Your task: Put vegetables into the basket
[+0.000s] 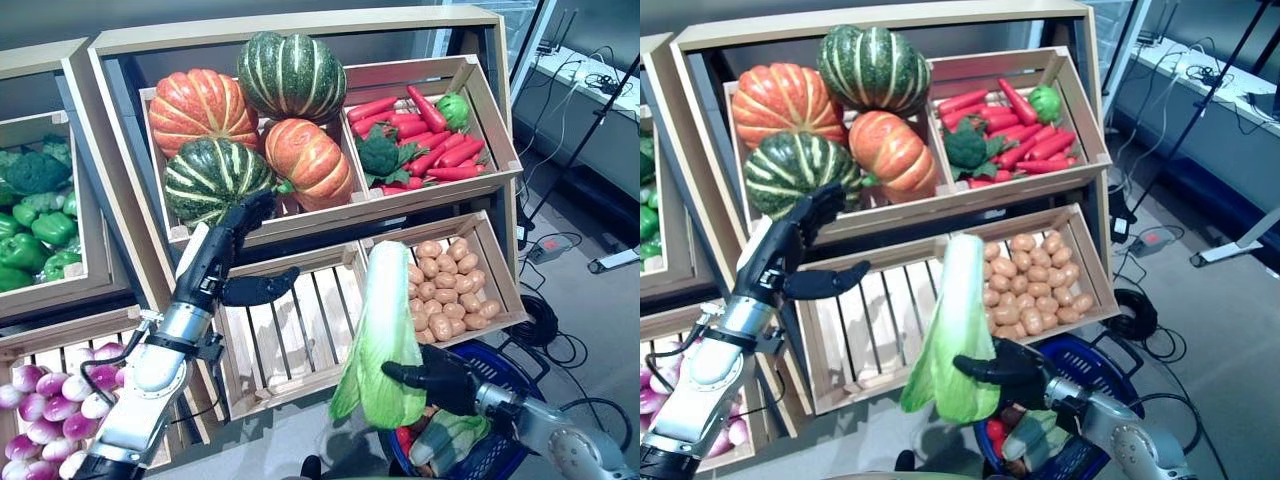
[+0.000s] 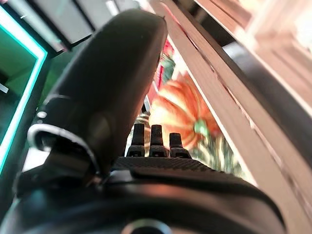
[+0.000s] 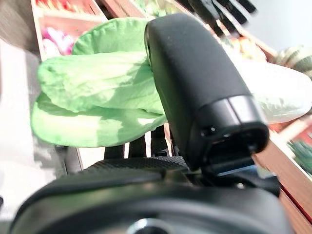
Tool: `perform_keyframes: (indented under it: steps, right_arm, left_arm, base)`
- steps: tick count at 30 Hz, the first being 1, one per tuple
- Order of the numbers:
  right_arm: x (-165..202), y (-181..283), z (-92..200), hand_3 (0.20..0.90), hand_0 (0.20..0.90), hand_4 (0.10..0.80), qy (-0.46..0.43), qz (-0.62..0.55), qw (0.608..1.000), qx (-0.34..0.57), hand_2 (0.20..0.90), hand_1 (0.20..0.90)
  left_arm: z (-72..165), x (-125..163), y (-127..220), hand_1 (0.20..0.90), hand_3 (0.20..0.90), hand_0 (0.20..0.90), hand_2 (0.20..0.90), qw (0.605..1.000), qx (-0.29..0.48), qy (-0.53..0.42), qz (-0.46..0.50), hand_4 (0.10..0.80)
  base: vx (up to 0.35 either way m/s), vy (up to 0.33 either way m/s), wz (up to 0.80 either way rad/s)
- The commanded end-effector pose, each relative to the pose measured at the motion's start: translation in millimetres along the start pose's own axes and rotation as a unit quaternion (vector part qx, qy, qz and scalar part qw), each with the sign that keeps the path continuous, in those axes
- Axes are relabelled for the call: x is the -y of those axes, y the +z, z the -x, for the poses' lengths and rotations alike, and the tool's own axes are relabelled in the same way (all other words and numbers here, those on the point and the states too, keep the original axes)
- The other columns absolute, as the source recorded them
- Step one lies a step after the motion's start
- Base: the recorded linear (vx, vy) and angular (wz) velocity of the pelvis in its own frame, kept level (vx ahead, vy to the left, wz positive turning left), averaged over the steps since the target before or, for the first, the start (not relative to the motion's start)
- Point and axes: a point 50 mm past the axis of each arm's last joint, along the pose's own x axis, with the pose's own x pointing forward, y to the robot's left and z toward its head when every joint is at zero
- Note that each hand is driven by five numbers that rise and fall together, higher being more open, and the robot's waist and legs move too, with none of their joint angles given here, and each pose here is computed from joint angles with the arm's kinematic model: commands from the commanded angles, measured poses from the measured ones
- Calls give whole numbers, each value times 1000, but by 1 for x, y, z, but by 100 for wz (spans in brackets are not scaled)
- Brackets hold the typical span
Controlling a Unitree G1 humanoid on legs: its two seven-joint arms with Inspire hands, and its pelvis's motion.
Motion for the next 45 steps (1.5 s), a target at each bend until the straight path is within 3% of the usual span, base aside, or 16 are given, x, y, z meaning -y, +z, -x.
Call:
perform_keyframes:
  steps: [1,4,8,15,17,23,26,31,38,42,45]
  right_arm:
    - [-5,44,0,300,300,400,-2,39,992,123,300,300]
    - [9,42,11,300,300,400,-70,7,985,159,300,300]
    - [20,43,18,300,300,400,-128,-41,968,211,300,300]
    - [35,79,25,300,300,400,-228,-109,873,416,300,300]
    - [38,89,30,300,300,400,-262,-154,817,491,300,300]
    - [48,96,44,300,300,400,-306,-240,717,578,300,300]
    - [51,97,42,300,300,400,-316,-275,689,591,300,300]
    - [63,100,30,300,300,400,-339,-308,668,587,300,300]
    - [84,134,6,300,300,400,-393,-321,681,528,300,300]
    - [85,157,-4,300,300,400,-401,-319,687,515,300,300]
    - [86,165,-15,300,300,400,-402,-319,715,475,300,300]
  left_arm:
    - [-9,-32,24,900,900,900,900,989,90,67,-101,800]
    - [-3,-43,20,900,900,900,900,980,71,97,-157,800]
    - [1,-48,13,900,900,900,900,977,49,128,-162,800]
    - [-10,-54,8,900,900,900,900,952,57,266,-143,800]
    - [-16,-50,8,900,900,900,900,940,67,306,-133,800]
    - [-24,-49,16,900,900,900,900,919,99,365,-110,800]
    - [-27,-47,20,900,900,900,900,909,114,389,-97,800]
    - [-38,-41,27,900,900,900,900,890,139,433,-40,800]
    - [-64,-24,43,900,900,900,900,887,162,428,58,800]
    - [-76,-18,55,900,900,900,900,883,187,427,53,800]
    - [-85,-14,63,900,900,900,900,886,204,412,61,800]
  base:
    - [0,0,0]
    - [-2,-46,0]
    - [-73,-55,-2]
    - [-280,-50,-8]
    - [-357,-78,-12]
    - [-246,-71,-4]
    - [-175,-64,-2]
    - [-129,-38,5]
    - [-90,-24,11]
    - [-61,-52,12]
    - [-46,-52,11]
